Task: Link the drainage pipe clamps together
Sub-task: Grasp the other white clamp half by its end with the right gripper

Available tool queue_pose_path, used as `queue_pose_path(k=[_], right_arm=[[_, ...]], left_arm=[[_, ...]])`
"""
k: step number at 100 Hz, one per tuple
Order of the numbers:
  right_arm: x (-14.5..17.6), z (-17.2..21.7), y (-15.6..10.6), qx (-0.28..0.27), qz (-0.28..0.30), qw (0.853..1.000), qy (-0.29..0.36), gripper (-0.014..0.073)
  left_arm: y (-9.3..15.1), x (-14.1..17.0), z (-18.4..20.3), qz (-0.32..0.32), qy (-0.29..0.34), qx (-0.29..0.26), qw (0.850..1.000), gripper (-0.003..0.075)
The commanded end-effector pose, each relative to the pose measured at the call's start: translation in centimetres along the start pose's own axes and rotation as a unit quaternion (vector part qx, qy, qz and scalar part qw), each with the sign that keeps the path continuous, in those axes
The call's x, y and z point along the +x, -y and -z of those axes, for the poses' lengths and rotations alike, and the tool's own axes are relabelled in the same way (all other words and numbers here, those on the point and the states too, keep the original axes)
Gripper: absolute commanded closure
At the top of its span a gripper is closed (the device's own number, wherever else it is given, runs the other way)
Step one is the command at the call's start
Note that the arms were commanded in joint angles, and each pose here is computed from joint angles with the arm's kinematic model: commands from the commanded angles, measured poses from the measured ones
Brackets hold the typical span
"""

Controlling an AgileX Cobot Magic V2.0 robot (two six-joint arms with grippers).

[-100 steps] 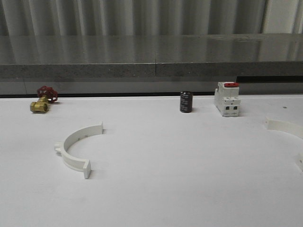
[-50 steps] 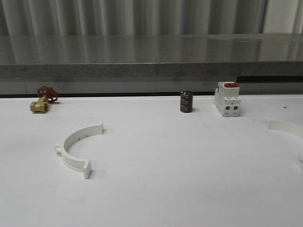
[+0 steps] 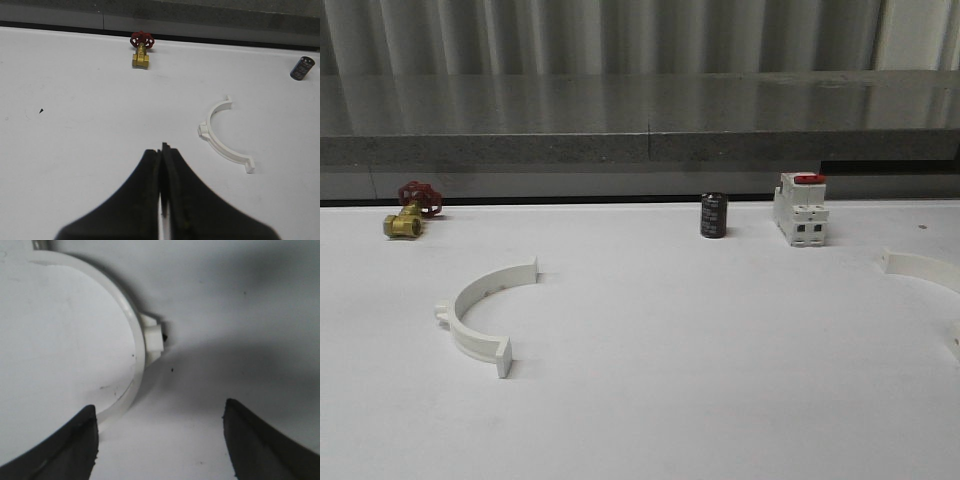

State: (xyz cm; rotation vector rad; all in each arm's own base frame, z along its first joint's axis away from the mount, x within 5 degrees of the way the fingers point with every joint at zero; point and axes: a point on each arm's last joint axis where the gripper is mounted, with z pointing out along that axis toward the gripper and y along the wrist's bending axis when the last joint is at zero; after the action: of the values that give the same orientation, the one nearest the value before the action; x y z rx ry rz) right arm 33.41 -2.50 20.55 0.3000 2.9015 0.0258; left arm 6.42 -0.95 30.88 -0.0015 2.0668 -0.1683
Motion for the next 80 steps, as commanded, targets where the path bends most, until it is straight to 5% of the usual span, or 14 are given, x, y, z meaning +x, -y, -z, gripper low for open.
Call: queue_pose_path(k=[1,42,67,80], right_arm=[[-1.6,0.9,0.0,-0.005,0.004,0.999,0.032,0.0065],[-4.0,-2.8,-0.4,-0.005,0.000,1.000,0.006,0.0094],[-3.9,-3.0,-0.3,-0.004,0.000,1.000,-0.003,0.0540],[-3.8,-3.0,-0.3,-0.004,0.000,1.000,-0.007,0.0635]], left_arm=[[0.2,-1.2,0.4,0.003,0.040,0.004,0.999,0.0741],[0.2,-1.2,0.4,0.003,0.040,0.004,0.999,0.0741],[0.2,-1.2,0.4,0.003,0.040,0.004,0.999,0.0741],[0.2,-1.2,0.4,0.003,0.040,0.004,0.999,0.0741]])
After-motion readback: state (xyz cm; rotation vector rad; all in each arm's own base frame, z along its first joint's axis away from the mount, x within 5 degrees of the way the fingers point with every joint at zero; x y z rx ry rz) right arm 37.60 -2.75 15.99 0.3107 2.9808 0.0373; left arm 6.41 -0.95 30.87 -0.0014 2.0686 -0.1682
